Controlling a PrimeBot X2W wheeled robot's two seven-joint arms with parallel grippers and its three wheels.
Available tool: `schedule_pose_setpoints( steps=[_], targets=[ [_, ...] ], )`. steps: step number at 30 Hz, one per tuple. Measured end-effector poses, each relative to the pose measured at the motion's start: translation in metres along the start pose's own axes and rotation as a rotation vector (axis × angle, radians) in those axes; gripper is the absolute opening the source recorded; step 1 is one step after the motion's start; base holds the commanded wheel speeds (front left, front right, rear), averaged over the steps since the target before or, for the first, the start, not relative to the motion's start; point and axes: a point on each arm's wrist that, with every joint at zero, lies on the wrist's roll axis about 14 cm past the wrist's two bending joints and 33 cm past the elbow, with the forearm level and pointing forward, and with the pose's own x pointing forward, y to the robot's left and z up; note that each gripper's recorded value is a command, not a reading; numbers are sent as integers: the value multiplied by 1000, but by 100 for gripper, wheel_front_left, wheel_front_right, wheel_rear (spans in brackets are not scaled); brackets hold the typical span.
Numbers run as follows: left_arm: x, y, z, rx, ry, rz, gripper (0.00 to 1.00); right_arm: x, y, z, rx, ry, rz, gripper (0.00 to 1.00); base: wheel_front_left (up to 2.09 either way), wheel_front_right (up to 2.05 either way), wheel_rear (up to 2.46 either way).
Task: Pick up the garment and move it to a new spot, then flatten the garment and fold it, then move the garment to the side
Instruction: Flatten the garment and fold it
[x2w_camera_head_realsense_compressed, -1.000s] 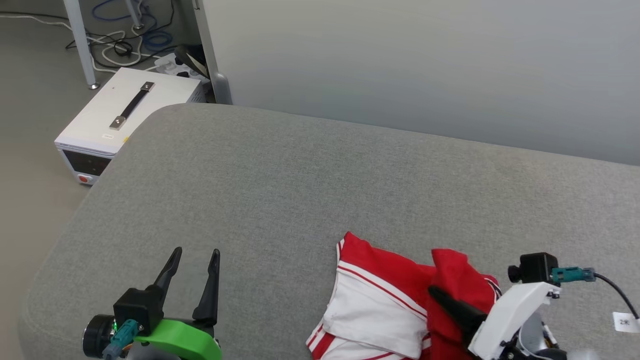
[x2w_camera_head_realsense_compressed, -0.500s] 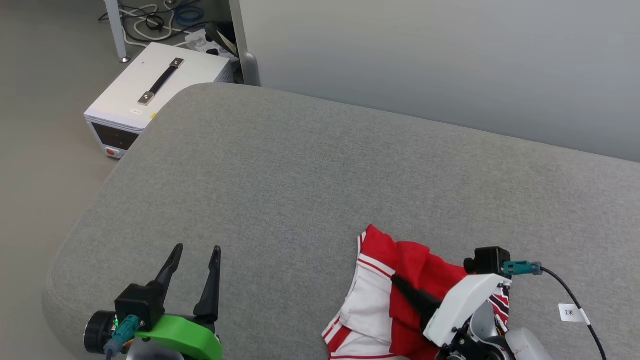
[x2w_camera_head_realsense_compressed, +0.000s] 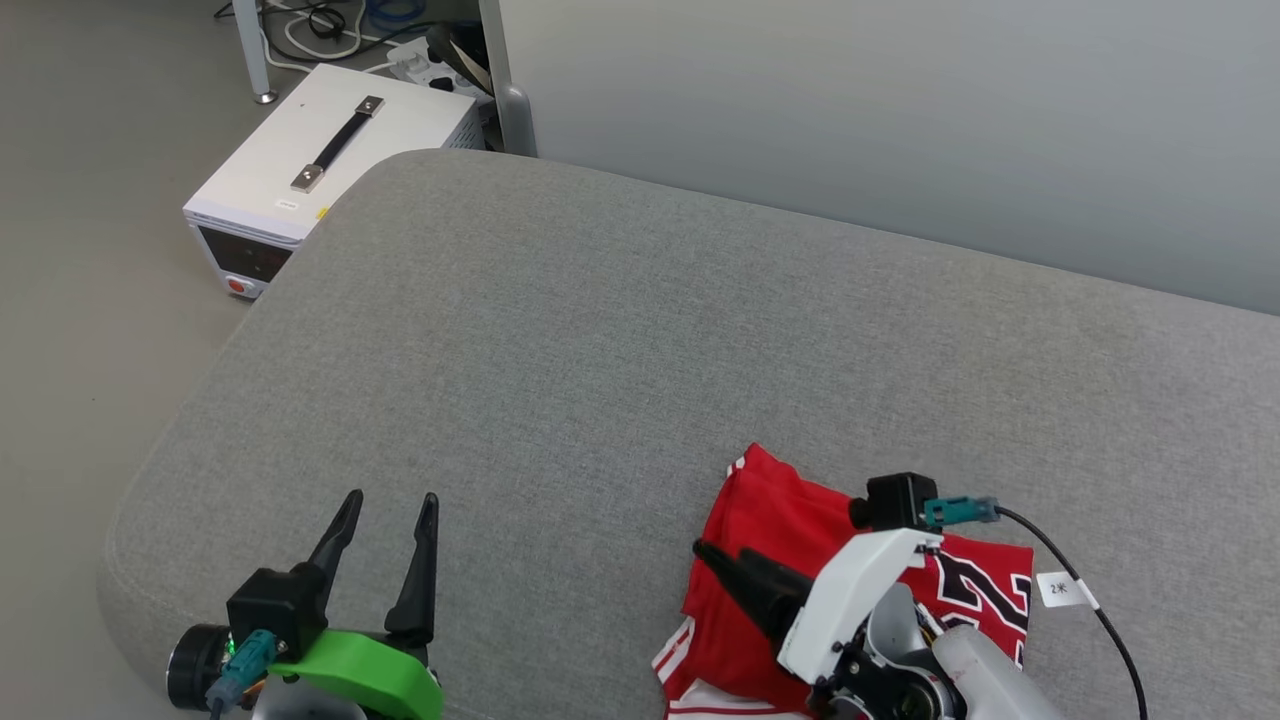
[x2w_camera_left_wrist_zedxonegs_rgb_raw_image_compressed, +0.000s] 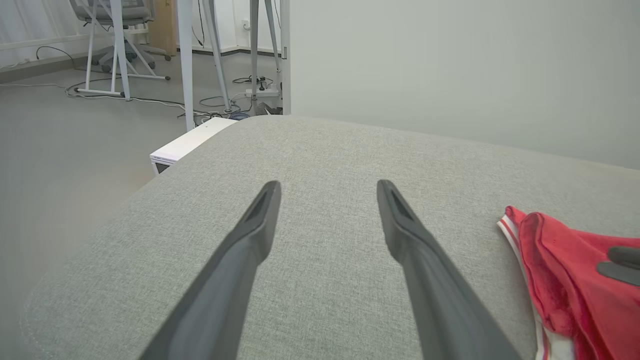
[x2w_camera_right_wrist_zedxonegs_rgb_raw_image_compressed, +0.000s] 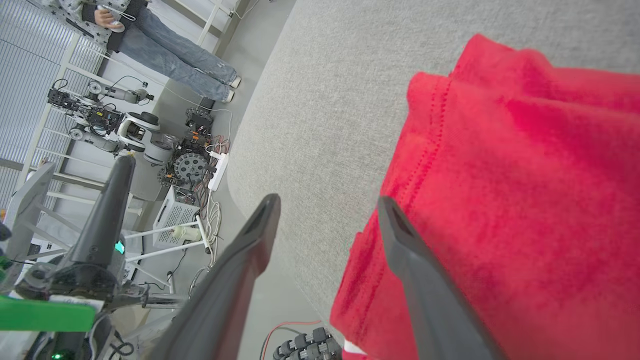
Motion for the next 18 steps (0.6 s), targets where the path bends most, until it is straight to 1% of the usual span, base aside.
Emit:
schedule_pose_setpoints(
  steps=[3, 5, 10, 12, 14, 16, 17, 18],
  targets=[
    [1, -3, 1, -2, -5, -8, 100, 3, 8, 4, -8, -10, 20, 100, 0, 0, 0],
    [2, -6, 2, -5, -8, -16, 100, 4, 9, 12, -35, -33, 19, 100, 0, 0, 0],
    [5, -15, 4, -16, -18, -42, 100, 0, 7, 42, -178, -119, -21, 100, 0, 0, 0],
    [6, -19, 6, -24, -26, -53, 100, -4, 6, 57, -261, -162, -41, 100, 0, 0, 0],
    [9, -25, 8, -35, -34, -68, 100, -15, 5, 79, -354, -233, -62, 100, 0, 0, 0],
    [11, -31, 10, -51, -41, -85, 100, -31, -6, 101, -482, -292, -116, 100, 0, 0, 0],
    [12, -35, 11, -58, -46, -95, 100, -43, -16, 113, -573, -321, -157, 100, 0, 0, 0],
    [14, -37, 13, -64, -52, -102, 100, -53, -23, 123, -634, -346, -188, 100, 0, 0, 0]
  ],
)
